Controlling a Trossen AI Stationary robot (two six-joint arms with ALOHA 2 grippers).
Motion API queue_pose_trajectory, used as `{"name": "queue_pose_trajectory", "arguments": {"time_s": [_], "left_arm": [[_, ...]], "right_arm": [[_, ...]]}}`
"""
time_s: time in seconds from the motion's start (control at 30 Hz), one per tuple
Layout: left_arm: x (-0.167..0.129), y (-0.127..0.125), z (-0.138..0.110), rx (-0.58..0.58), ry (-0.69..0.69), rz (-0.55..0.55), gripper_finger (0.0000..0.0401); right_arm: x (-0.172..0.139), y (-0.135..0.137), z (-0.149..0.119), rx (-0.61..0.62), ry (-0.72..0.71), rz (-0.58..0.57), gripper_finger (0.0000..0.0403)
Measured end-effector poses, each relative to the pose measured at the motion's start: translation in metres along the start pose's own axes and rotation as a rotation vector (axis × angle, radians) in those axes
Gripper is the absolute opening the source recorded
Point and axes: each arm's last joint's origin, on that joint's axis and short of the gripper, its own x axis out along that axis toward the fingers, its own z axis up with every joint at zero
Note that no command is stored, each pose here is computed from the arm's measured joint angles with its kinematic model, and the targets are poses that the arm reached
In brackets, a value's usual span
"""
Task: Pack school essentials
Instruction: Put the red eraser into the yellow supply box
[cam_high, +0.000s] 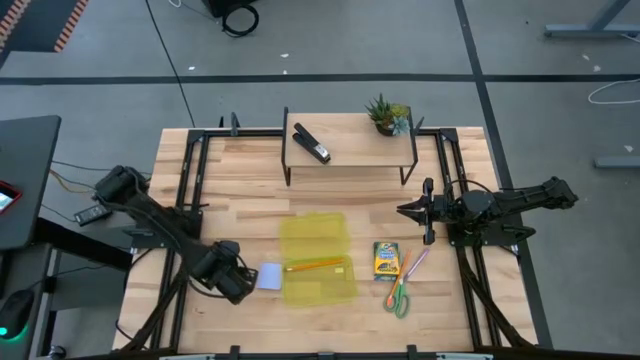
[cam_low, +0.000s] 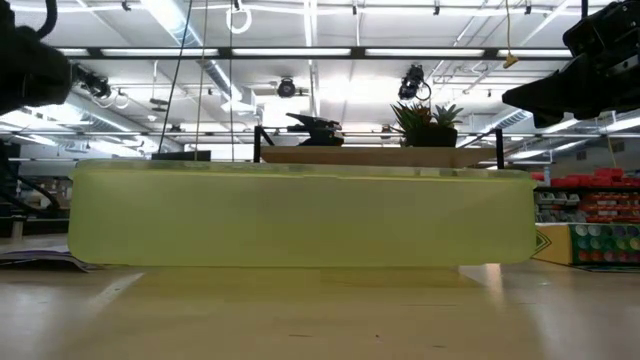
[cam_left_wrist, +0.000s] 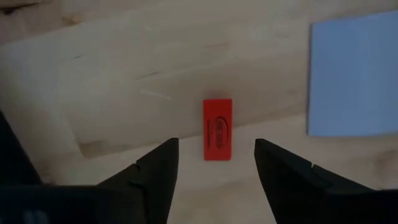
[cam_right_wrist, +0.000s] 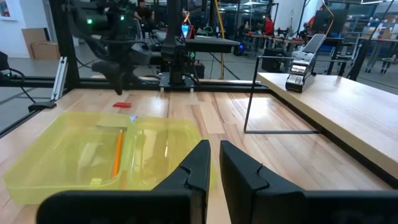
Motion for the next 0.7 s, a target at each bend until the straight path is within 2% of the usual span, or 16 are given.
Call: {"name": "queue_pose_trajectory", "arguments": {"time_s": [0.3, 0.7], "left_arm": [[0.022, -0.009, -0.004, 0.0, -0.014, 0.028, 0.0187], [0.029, -0.01, -0.004, 0.002, -0.032, 0.034, 0.0174]], "right_arm": [[0.0, 0.0, 0.0, 0.0, 0.0, 0.0, 0.0042], [0.0, 0.0, 0.0, 0.0, 0.001, 0.0, 0.0042]]}}
